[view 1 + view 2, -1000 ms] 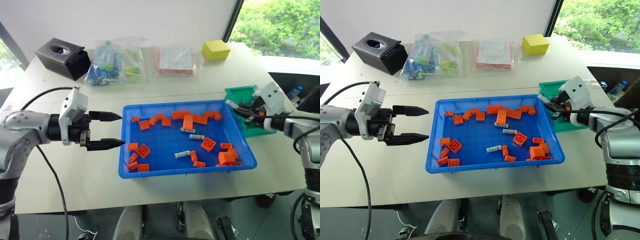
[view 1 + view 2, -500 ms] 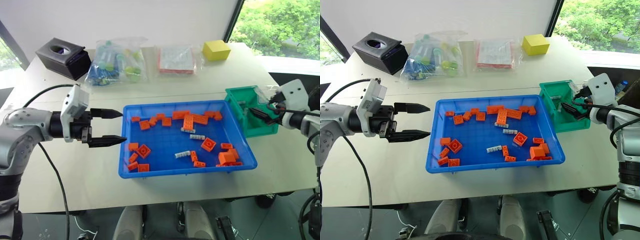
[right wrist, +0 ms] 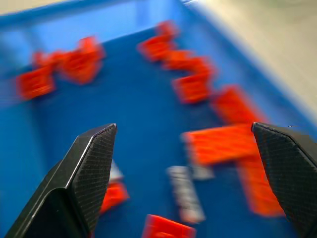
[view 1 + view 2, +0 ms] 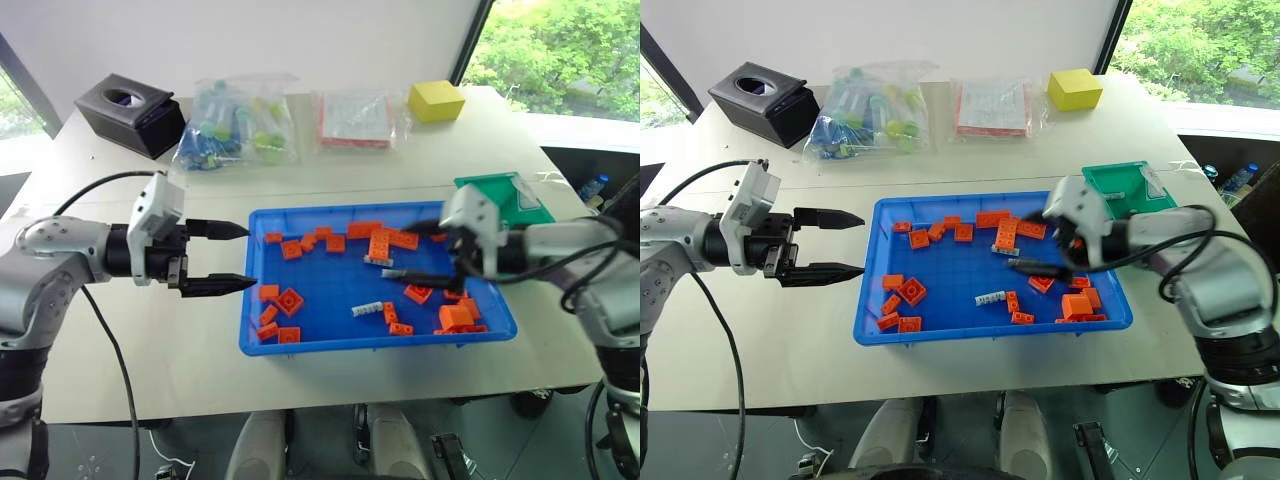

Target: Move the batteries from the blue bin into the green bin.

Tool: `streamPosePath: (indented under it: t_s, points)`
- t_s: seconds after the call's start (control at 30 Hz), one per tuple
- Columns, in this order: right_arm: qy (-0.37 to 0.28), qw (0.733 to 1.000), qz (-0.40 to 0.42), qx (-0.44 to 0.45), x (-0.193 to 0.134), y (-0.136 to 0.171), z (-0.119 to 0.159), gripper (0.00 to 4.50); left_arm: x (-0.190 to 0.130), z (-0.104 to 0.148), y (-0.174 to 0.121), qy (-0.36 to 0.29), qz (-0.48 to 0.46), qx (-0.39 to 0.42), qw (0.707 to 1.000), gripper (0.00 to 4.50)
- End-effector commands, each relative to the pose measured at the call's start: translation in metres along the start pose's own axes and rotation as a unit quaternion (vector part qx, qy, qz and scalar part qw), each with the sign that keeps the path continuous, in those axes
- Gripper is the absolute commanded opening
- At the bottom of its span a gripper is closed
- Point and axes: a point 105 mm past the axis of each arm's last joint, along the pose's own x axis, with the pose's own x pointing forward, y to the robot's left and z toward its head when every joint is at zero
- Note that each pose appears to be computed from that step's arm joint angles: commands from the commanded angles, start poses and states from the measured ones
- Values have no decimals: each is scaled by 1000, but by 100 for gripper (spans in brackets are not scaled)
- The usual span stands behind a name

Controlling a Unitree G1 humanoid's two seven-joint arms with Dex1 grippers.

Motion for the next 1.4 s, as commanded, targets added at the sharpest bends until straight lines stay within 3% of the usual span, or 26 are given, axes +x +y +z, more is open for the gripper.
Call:
streamPosePath:
  t_s: [0.03,0.17,0.5,0.6,0.83,1.0,1.17,1.27,1.4]
  points:
    - [24,997,50,-44,19,6,-4,447,2,8,-2,-5,-8,21,1000,450]
    - [48,990,104,-77,39,16,-14,447,1,9,-5,-3,-8,22,1000,450]
    - [55,982,139,-112,60,22,-18,447,-1,12,-8,-7,8,24,1000,450]
    - [65,982,141,-108,60,23,-25,371,-1,14,-8,-8,12,24,1000,450]
    - [63,984,132,-100,55,22,-26,21,0,16,-5,-10,14,25,1000,450]
    - [7,994,75,-78,50,5,5,11,3,17,-3,-11,10,26,1000,450]
    - [-24,995,-72,-60,-1,-45,34,11,4,16,-2,-9,4,27,1000,450]
    - [-8,984,-171,-40,-40,-74,30,11,5,16,-1,-9,2,28,1000,450]
    - [34,944,-328,-5,-107,-108,3,11,6,15,0,-10,1,29,1000,450]
